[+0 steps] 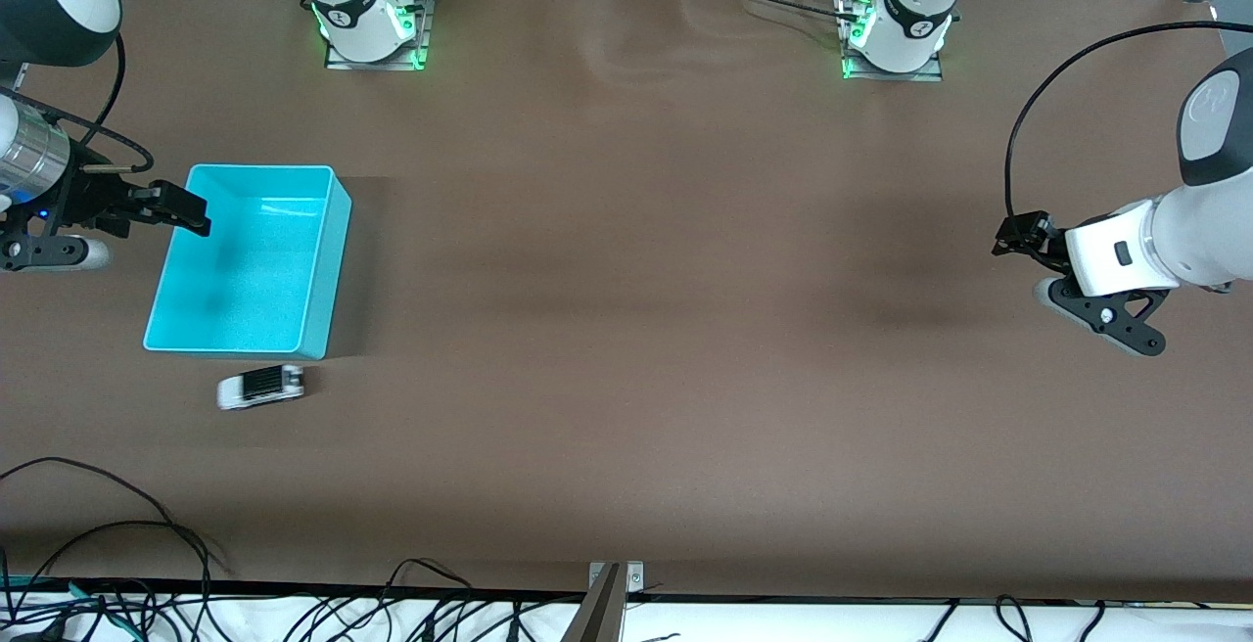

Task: Wind and store white jeep toy

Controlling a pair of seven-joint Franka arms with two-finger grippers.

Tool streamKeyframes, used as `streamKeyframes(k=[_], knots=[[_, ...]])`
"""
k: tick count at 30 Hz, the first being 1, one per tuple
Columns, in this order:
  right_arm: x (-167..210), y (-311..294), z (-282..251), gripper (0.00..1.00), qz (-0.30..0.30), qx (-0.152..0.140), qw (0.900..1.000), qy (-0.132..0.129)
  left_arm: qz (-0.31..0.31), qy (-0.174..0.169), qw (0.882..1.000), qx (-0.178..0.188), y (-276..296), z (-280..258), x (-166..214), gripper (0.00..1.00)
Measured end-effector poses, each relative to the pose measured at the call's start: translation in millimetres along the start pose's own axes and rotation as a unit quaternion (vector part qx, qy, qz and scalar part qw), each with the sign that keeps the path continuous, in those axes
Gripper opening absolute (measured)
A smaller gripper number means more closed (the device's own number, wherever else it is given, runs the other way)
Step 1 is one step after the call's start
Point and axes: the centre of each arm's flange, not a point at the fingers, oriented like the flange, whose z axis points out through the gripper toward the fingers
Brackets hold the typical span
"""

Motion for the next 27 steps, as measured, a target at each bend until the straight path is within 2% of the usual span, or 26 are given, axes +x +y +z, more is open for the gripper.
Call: streamKeyframes(k=[4,12,20,27], knots=[[2,0,5,1.0,-0.01,0.0,1.0,-0.004,0.0,0.0,1.0,0.0,0,0,0,1.0],[10,15,19,1.0,-0.071,0.002,0.997,-0.009,0.0,0.0,1.0,0.0,0,0,0,1.0],[29,64,43,1.0,-0.119,-0.002,0.993,0.021,-0.001,0.0,1.0,0.0,0,0,0,1.0],[48,127,64,1.0,-0.16,-0.018,0.985,0.062,-0.019,0.0,1.0,0.001,11,0,5,1.0]])
